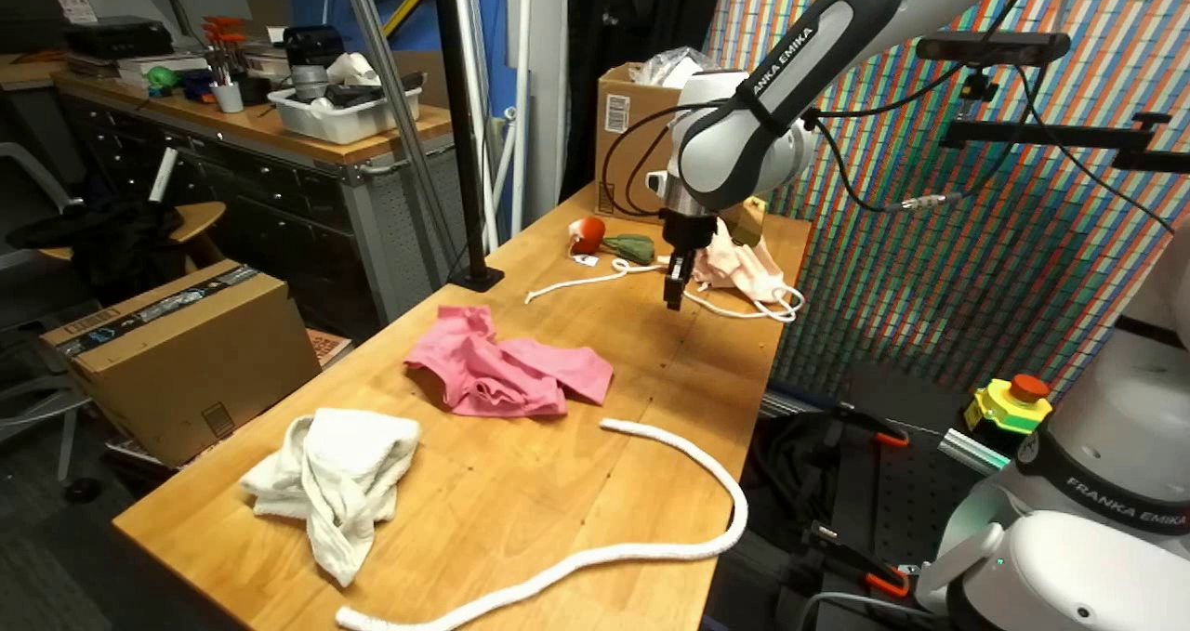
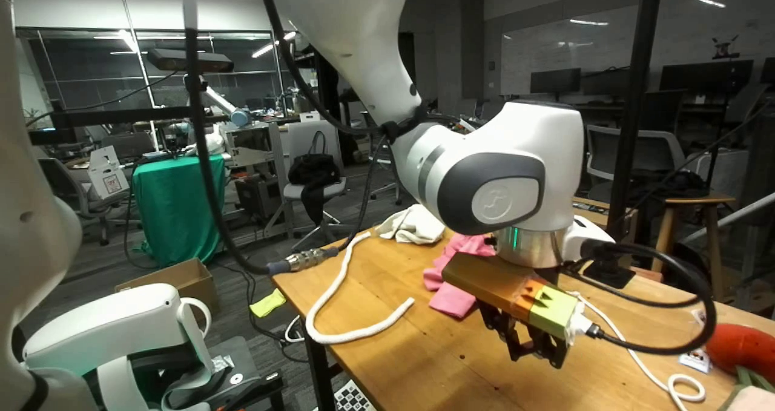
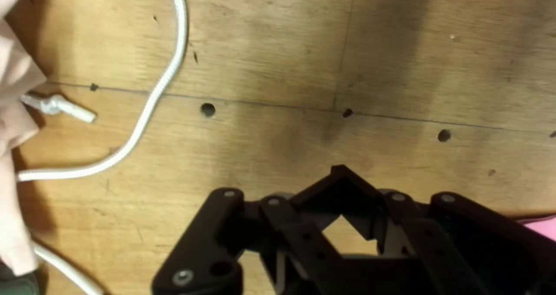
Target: Spread the clothes and the objects across on the table
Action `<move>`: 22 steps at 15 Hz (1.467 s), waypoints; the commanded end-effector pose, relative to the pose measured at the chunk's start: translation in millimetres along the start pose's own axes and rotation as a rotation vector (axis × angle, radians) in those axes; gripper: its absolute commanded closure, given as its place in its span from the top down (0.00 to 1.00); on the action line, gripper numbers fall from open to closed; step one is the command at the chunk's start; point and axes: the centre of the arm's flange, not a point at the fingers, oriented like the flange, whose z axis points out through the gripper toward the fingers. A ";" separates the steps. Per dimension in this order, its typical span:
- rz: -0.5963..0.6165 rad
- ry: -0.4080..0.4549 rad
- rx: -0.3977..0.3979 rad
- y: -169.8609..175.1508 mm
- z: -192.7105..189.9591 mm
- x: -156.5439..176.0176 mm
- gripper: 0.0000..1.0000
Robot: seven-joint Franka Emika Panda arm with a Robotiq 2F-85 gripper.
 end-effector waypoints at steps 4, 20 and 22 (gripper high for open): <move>0.042 -0.013 -0.035 1.8 -2.0 -11.9 0.31; 0.265 -0.078 -0.004 74.4 35.3 -58.4 1.00; 0.274 -0.082 0.009 77.0 40.6 -59.7 1.00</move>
